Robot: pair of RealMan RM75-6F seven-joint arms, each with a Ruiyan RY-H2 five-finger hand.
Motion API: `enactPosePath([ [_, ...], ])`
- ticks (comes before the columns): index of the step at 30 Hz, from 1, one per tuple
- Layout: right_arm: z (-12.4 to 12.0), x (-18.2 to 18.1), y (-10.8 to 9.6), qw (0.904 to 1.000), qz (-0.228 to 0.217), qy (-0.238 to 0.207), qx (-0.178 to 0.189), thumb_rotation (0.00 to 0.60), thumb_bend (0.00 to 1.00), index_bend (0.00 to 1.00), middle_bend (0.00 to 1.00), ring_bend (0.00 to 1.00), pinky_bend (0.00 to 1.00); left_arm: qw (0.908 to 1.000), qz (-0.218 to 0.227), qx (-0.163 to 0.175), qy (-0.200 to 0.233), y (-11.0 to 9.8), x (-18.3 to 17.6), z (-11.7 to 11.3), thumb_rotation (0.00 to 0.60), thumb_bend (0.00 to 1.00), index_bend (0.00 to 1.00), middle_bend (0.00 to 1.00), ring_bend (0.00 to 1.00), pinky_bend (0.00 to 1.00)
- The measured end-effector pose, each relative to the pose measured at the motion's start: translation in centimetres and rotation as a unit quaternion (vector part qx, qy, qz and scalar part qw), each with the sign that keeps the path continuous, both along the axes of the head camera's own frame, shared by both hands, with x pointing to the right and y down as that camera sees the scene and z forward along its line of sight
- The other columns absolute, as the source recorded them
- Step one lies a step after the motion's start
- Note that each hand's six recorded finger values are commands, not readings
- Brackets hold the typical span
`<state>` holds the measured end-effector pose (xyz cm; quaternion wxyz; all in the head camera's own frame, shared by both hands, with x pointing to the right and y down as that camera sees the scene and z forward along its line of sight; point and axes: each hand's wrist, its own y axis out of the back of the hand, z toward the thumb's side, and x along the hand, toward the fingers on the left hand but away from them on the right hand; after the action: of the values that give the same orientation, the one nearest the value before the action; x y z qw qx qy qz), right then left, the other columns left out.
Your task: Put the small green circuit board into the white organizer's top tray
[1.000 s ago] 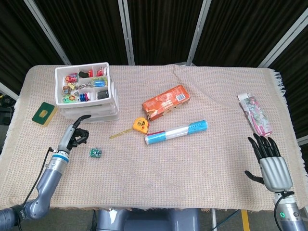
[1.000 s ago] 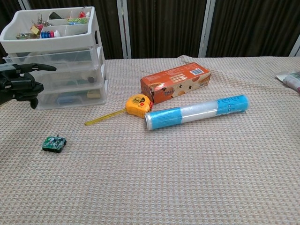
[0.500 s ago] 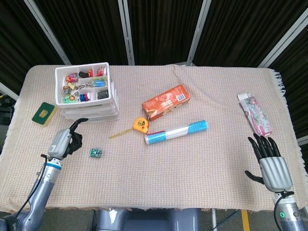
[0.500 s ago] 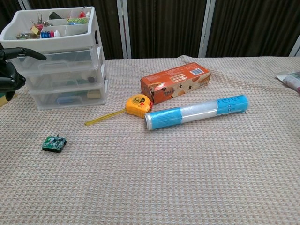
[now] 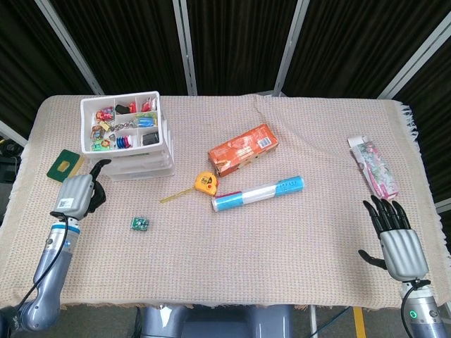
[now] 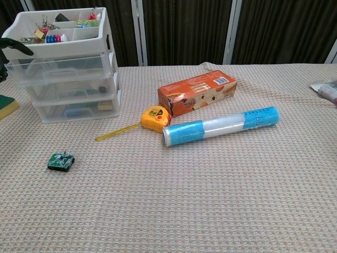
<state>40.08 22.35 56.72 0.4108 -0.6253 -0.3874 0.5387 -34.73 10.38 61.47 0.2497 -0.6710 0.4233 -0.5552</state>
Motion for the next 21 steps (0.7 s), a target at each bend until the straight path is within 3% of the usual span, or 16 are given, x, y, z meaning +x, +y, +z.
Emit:
enactPosePath([
  [7,0.1,0.0,0.0,1.0000,0.000,0.001,-0.002,0.600,0.00,0.03,0.00,0.00,0.00,0.9994,-0.017,-0.017,-0.025,-1.4,-0.4,0.2,0.600,1.00,0.19,0.94,0.90,0.67],
  [21,0.0,0.0,0.0,1.0000,0.000,0.000,-0.002,0.600,0.00,0.03,0.00,0.00,0.00,0.9972,-0.028,-0.060,-0.033,-1.3,-0.6,1.2,0.600,1.00,0.33,0.94,0.90,0.67],
])
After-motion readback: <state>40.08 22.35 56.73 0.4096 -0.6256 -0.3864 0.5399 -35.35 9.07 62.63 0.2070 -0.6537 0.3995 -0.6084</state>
